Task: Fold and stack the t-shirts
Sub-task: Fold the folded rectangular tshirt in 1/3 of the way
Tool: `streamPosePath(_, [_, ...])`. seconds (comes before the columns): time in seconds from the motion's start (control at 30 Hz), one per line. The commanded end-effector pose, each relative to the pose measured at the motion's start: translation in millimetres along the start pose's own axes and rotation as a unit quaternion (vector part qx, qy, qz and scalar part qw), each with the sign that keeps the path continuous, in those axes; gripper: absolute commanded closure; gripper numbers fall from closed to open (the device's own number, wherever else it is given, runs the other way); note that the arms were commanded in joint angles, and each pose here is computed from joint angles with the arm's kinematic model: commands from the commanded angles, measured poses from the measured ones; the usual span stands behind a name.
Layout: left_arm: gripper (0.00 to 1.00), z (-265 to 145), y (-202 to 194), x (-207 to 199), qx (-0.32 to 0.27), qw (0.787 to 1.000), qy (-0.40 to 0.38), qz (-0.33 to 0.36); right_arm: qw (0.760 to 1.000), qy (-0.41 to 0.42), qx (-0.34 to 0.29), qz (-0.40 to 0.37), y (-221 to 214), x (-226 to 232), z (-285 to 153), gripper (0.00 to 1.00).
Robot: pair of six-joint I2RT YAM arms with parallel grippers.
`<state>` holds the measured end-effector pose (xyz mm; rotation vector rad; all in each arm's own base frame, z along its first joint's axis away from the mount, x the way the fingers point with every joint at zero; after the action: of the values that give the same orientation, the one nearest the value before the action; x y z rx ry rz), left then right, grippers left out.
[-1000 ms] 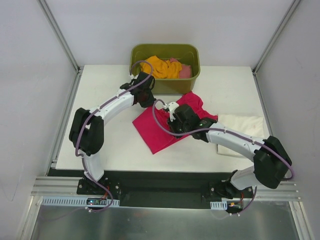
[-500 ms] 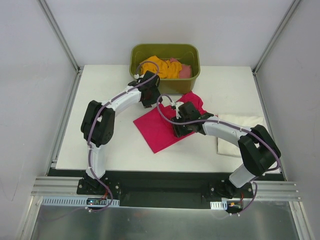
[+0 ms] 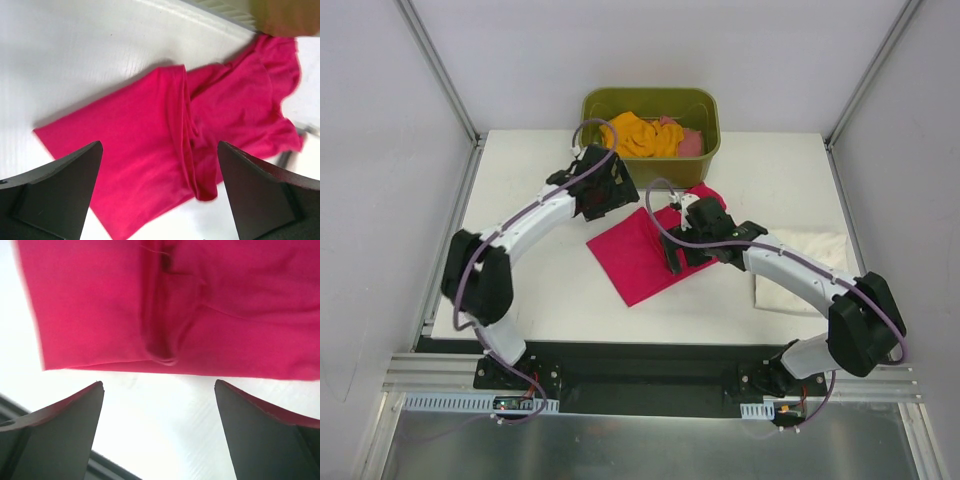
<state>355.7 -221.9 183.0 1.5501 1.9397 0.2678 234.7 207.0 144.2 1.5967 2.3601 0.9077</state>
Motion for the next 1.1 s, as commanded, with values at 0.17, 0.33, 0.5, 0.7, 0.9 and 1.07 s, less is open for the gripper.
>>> streamPosePath(0.17, [0.01, -67, -22, 117, -0.048, 0.993, 0.062, -0.086, 0.988, 0.118, 0.019, -0.100, 17, 94, 15, 0.03])
streamPosePath(0.33, [0.01, -94, -45, 162, -0.079, 0.986, 0.088, -0.116, 0.990, 0.108, 0.034, -0.090, 36, 111, 48, 0.03])
streamPosePath(0.5, [0.01, -111, -58, 181, -0.108, 0.981, 0.117, -0.111, 0.997, 0.038, 0.055, -0.048, 44, 73, 81, 0.03])
streamPosePath(0.7, [0.01, -121, -57, 182, -0.126, 0.979, 0.117, -0.111, 0.995, -0.078, 0.053, -0.014, 64, 0, 82, 0.03])
streamPosePath(0.9, [0.01, -113, -60, 181, -0.102, 0.982, 0.114, -0.114, 0.998, -0.034, 0.003, -0.049, 82, 6, 38, 0.03])
streamPosePath(1.07, [0.01, -111, -59, 182, -0.097, 0.981, 0.122, -0.112, 0.983, 0.052, -0.027, -0.175, 64, 62, 14, 0.03])
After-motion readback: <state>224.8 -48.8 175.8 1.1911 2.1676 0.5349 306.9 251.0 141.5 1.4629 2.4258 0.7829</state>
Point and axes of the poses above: each gripper's point midway between its finger pads, its own z axis out along the fingers, its own x axis along the line the jaws close on, y = z × x, the point moved 6 cm from there along -z, back along the fingers, and after that the axes turned 7 degrees about z, right-handed, at the moved point
